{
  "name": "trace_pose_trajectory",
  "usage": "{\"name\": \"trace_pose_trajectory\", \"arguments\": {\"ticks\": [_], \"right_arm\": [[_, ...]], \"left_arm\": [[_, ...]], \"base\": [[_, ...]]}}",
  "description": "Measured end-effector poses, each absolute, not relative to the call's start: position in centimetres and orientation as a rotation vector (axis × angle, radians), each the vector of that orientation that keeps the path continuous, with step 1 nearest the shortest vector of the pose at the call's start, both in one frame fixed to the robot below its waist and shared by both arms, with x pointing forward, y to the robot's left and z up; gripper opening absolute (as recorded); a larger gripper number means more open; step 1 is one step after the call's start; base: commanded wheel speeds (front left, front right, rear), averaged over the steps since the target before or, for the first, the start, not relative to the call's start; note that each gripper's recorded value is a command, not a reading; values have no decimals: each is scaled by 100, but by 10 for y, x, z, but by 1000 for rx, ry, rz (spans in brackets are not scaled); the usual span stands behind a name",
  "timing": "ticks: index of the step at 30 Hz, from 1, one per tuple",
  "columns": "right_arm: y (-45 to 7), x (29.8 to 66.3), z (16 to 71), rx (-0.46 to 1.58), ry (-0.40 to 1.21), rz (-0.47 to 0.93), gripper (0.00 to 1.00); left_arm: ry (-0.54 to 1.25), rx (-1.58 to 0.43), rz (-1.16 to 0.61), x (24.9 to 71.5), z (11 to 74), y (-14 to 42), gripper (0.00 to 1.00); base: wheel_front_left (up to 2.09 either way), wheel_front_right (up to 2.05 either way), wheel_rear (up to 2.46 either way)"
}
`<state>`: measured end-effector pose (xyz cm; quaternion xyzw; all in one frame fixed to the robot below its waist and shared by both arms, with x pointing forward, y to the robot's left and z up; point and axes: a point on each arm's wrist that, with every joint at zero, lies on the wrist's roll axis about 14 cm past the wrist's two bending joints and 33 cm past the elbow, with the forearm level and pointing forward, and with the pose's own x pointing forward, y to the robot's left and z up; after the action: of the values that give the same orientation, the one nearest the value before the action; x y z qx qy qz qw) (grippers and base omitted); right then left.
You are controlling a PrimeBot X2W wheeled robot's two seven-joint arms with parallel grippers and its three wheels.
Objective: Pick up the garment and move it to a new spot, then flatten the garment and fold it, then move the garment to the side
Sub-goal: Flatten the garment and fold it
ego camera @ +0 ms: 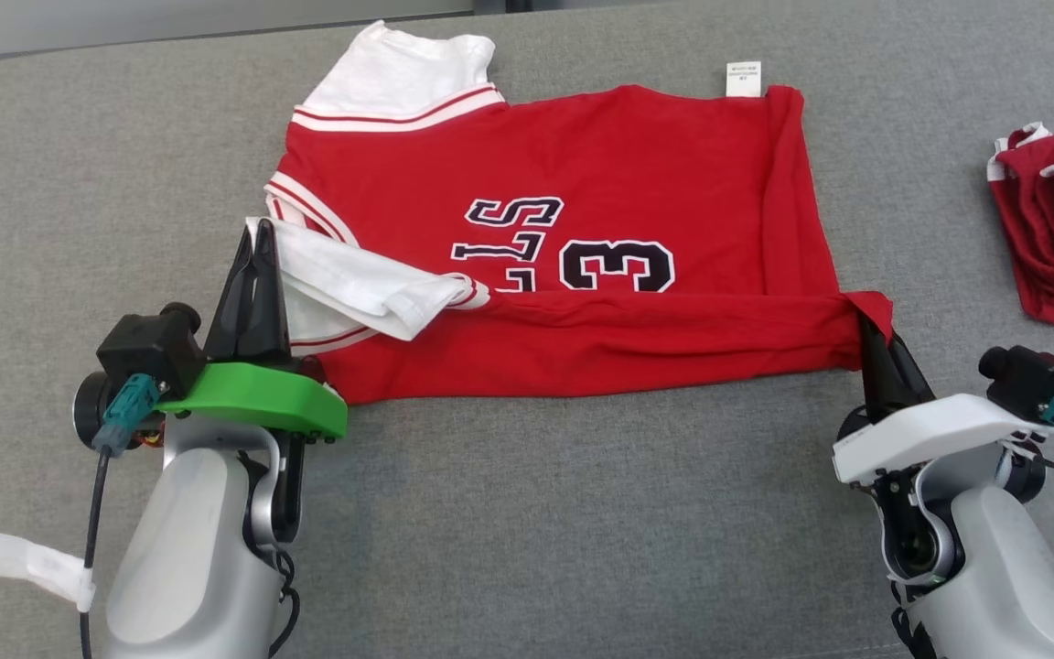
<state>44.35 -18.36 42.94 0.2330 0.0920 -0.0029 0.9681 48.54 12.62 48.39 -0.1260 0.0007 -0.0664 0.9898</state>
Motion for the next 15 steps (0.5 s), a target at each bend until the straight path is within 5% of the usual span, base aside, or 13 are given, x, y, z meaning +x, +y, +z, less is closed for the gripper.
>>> {"name": "trace_pose_trajectory", "arguments": {"ticks": [5,9,10,11,12,14,15], "right_arm": [[-186,452,420,465,199,-17,0],[-186,458,416,459,200,-22,24],[-185,459,416,459,201,-20,38],[-185,460,415,460,203,-18,85],[-184,461,416,462,197,-18,100],[-184,465,421,463,174,-17,100],[-185,467,426,463,156,-17,100]], "left_arm": [[50,-259,-133,502,464,120,0],[43,-263,-128,515,465,119,0],[39,-264,-124,518,467,120,0],[39,-267,-119,520,467,120,0],[39,-271,-108,521,467,123,0],[34,-269,-97,524,469,126,40],[21,-268,-97,526,473,127,100]], "base": [[0,0,0],[0,0,0],[0,0,0],[0,0,0],[0,0,0],[0,0,0],[0,0,0]]}}
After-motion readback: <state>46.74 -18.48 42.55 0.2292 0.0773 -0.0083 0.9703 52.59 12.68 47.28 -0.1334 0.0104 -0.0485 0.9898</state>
